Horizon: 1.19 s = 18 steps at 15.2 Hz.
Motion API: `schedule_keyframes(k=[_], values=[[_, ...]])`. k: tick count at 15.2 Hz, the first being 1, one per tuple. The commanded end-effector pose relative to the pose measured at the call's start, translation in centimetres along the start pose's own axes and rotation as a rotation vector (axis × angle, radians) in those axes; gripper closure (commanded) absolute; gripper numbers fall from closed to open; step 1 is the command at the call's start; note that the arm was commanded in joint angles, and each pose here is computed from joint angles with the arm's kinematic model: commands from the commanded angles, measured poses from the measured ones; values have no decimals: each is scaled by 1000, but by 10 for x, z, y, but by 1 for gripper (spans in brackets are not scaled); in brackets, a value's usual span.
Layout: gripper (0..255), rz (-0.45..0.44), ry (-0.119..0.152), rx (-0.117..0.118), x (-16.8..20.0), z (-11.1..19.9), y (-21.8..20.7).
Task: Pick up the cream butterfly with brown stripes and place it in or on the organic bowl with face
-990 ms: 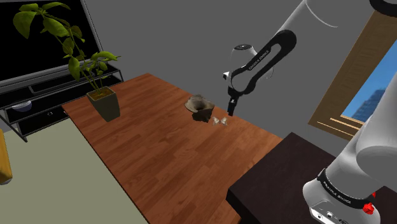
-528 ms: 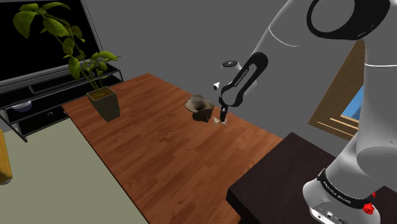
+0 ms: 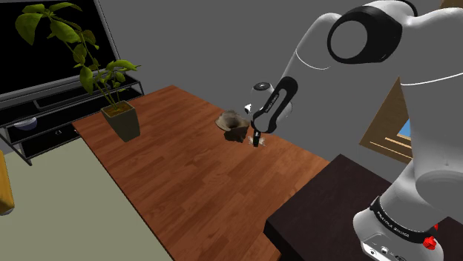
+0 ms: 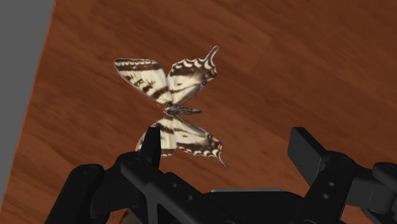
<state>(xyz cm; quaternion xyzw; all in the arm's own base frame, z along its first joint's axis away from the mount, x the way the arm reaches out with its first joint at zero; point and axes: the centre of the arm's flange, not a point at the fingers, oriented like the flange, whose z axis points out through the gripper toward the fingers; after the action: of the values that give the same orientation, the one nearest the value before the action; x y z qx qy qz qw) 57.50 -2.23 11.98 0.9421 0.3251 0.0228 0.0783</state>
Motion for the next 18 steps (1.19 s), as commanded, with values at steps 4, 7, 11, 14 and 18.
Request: schedule_keyframes(k=[4,7,11,14,18], values=[[0,0,0,0,0,18,-1],[0,0,0,0,0,18,-1],[255,0,0,0,0,18,-1],[255,0,0,0,0,18,-1],[255,0,0,0,0,18,-1]])
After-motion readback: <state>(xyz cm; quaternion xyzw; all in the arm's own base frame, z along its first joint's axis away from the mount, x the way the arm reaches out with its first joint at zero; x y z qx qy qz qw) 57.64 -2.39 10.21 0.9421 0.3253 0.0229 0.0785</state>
